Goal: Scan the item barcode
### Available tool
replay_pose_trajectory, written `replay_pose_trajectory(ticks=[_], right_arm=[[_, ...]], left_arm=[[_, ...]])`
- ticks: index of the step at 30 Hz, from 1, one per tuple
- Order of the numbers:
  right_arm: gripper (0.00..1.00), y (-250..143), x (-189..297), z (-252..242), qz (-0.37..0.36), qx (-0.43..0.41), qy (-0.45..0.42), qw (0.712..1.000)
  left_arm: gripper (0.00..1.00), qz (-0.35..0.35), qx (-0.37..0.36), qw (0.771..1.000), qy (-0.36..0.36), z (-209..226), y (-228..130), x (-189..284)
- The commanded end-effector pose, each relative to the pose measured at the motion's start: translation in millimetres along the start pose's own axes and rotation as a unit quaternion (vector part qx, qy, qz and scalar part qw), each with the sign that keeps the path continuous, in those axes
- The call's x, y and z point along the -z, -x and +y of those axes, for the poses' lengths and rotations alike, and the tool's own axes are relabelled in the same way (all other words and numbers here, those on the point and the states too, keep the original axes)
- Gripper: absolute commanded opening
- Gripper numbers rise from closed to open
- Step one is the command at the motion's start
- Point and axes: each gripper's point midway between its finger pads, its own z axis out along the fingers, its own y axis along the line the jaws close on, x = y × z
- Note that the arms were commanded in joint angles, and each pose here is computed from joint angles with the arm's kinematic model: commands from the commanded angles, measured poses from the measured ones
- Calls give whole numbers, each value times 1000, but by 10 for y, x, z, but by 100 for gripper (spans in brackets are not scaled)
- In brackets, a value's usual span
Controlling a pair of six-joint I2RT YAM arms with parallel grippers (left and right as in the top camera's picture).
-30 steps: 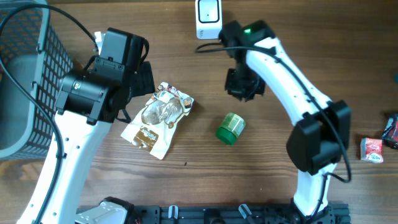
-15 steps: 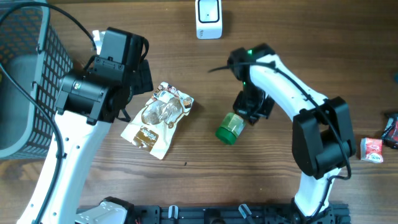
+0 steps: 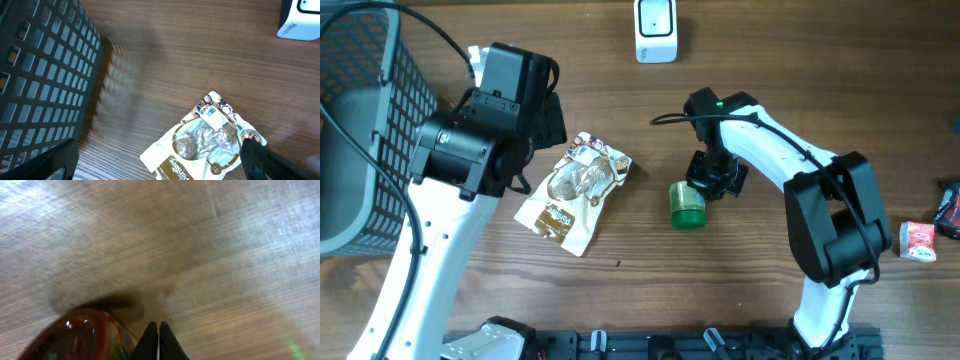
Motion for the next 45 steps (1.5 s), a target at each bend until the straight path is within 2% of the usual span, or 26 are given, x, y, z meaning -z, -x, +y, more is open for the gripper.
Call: replay_pose_trajectory(ticks=[1,5,11,13,15,17,18,20,24,28,33,39,45], right_arm=[[5,97,-4,80,-25,63,12,998],[5,159,15,273,-39,130,54,989],[6,266,39,353,-60,142,71,986],[9,312,49,349,-66,138,74,985],[22,382,72,318,-73,131,72,986],[52,493,148,289,-85,122,75,986],[63,546,212,281,-89,119,78,986],[100,653,382,272,-98,117,84,985],[100,754,748,262,-114,120,83,983],[100,593,1077,210,-93,122,69,986],[100,339,1017,155,-59,138,36,988],[100,120,980,293,-51,152,23,987],[100,-59,822,312,-52,129,-15,990]], left_arm=[[100,-2,-4,1000,11,39,17,-25],[100,-2,-4,1000,11,39,17,-25],[100,-2,-4,1000,11,39,17,-25],[100,-2,-4,1000,11,39,17,-25],[100,-2,-4,1000,10,38,16,-25],[100,-2,-3,1000,10,38,16,-25],[100,-2,-3,1000,10,38,16,-25],[100,-2,-3,1000,10,38,16,-25],[100,-2,-2,1000,10,37,18,-25],[100,-5,0,1000,9,31,32,-25],[100,-36,8,998,47,197,151,14],[100,-90,11,996,-15,266,504,60],[100,-68,55,996,-26,534,500,-52]])
